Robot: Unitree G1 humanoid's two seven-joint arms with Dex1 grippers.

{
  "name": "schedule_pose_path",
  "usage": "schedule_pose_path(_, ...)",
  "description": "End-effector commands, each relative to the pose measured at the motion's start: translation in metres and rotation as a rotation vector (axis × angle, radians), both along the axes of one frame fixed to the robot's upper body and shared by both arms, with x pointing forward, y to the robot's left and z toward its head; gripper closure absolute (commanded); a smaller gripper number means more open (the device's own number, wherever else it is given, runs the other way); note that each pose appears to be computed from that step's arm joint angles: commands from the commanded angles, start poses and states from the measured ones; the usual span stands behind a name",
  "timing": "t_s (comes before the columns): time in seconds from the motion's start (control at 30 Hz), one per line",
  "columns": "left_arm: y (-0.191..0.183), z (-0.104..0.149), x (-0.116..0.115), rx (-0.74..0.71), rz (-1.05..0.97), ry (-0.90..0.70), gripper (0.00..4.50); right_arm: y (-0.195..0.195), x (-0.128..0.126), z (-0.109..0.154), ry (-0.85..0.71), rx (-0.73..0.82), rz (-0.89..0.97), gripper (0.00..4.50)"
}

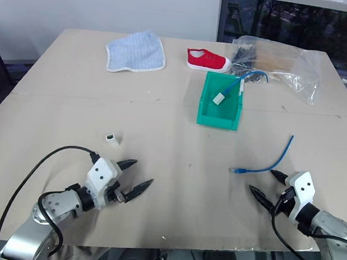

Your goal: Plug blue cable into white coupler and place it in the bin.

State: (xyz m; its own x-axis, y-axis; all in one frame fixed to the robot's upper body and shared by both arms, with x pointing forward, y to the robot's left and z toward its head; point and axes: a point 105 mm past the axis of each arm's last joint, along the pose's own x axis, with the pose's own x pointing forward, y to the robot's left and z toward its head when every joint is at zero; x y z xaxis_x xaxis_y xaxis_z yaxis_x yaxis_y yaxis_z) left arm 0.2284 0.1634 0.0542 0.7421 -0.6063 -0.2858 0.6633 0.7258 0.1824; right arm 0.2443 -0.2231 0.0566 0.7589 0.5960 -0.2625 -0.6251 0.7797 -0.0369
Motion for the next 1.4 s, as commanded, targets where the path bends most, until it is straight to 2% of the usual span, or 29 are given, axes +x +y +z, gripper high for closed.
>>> schedule_pose_path(0.03,0.002,-0.018,-0.012,0.004,-0.011,0.088,0.35,-0.007,-0.006,-0.001,0.014,-0.009,-0.009,0.01)
schedule_pose_path(0.6,0.005,-0.023,-0.016,-0.012,0.007,0.089,0.35,-0.012,-0.010,0.000,0.025,-0.014,-0.005,0.01)
schedule_pose_path(0.7,0.006,-0.020,-0.016,-0.010,0.000,0.075,0.35,-0.012,-0.009,0.009,-0.011,-0.001,0.014,0.01)
schedule_pose_path(0.83,0.001,0.001,-0.010,-0.065,-0.073,0.049,0.35,-0.007,-0.004,0.029,-0.083,-0.004,0.085,0.01)
schedule_pose_path(0.97,-0.014,0.036,-0.011,-0.116,-0.283,0.056,0.35,0.009,0.005,0.042,-0.112,-0.039,0.200,0.01)
schedule_pose_path(1.17,-0.034,0.062,-0.012,-0.046,-0.546,0.045,0.35,0.023,0.024,0.035,-0.075,-0.146,0.360,0.01)
schedule_pose_path(1.37,-0.051,0.084,-0.008,-0.008,-0.682,0.016,0.35,0.028,0.039,0.028,-0.009,-0.224,0.498,0.01)
schedule_pose_path(1.4,-0.051,0.085,-0.007,-0.001,-0.684,0.015,0.35,0.029,0.039,0.026,-0.001,-0.232,0.517,0.52)
